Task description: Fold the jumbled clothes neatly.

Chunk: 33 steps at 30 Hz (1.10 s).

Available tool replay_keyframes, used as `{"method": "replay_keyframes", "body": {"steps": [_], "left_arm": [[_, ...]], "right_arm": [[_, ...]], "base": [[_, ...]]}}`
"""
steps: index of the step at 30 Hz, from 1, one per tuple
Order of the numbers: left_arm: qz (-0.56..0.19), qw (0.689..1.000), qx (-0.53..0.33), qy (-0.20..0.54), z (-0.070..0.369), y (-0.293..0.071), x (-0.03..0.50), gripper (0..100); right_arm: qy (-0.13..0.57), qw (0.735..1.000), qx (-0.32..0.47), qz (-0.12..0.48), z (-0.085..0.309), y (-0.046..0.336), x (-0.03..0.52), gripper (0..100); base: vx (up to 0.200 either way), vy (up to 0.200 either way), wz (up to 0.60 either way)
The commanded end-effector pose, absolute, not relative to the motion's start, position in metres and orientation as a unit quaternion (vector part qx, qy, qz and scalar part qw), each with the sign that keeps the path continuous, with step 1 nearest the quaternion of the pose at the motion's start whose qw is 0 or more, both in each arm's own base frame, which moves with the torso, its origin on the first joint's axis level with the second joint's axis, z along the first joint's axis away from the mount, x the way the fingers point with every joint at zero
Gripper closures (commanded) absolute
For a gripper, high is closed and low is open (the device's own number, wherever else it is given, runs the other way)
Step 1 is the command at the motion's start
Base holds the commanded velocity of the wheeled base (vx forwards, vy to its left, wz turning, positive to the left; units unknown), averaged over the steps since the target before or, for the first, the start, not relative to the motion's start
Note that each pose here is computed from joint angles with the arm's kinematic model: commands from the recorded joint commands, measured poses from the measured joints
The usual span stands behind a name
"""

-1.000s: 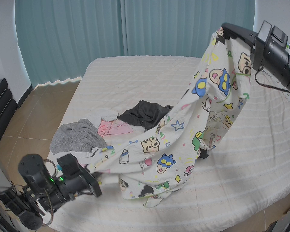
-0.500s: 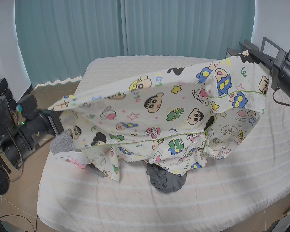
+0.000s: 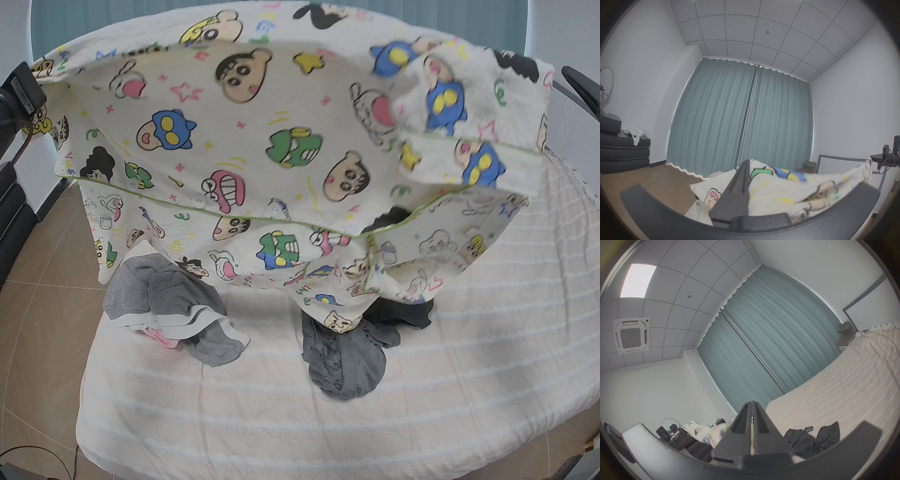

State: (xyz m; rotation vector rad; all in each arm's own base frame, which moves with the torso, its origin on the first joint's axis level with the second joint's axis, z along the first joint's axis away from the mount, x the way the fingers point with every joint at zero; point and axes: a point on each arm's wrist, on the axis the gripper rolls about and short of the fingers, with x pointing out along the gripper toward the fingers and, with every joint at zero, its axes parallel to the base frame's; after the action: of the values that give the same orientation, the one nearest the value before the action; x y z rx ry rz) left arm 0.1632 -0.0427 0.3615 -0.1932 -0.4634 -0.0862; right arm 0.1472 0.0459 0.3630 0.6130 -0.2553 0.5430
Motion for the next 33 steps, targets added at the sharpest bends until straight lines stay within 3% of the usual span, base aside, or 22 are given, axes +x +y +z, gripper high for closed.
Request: {"method": "replay_keyframes", "body": {"steps": [1, 6, 13, 16, 25, 33], "left_arm": [[-0.040, 0.979, -0.085, -0.180, 0.324, -0.037, 0.142, 100], [-0.066, 0.981, -0.089, -0.161, 0.312, -0.044, 0.138, 100], [-0.098, 0.980, -0.085, -0.153, 0.333, -0.060, 0.143, 100], [-0.100, 0.980, -0.092, -0.144, 0.351, -0.071, 0.146, 100], [-0.113, 0.977, -0.108, -0.144, 0.372, -0.096, 0.167, 100], [-0.118, 0.962, -0.185, -0.161, 0.403, -0.121, 0.189, 100]], "right_arm": [[-0.088, 0.913, 0.298, 0.266, 0.340, 0.044, 0.141, 100], [-0.041, 0.897, 0.328, 0.293, 0.324, 0.053, 0.140, 100], [0.160, 0.867, 0.328, 0.338, 0.235, 0.085, 0.142, 100], [0.210, 0.859, 0.315, 0.343, 0.214, 0.098, 0.147, 100], [0.257, 0.857, 0.271, 0.356, 0.193, 0.117, 0.156, 100], [0.324, 0.843, 0.211, 0.373, 0.159, 0.152, 0.169, 100]], "base": [[0.000, 0.000, 0.00], [0.000, 0.000, 0.00], [0.000, 0.000, 0.00], [0.000, 0.000, 0.00], [0.000, 0.000, 0.00], [0.000, 0.000, 0.00]]}}
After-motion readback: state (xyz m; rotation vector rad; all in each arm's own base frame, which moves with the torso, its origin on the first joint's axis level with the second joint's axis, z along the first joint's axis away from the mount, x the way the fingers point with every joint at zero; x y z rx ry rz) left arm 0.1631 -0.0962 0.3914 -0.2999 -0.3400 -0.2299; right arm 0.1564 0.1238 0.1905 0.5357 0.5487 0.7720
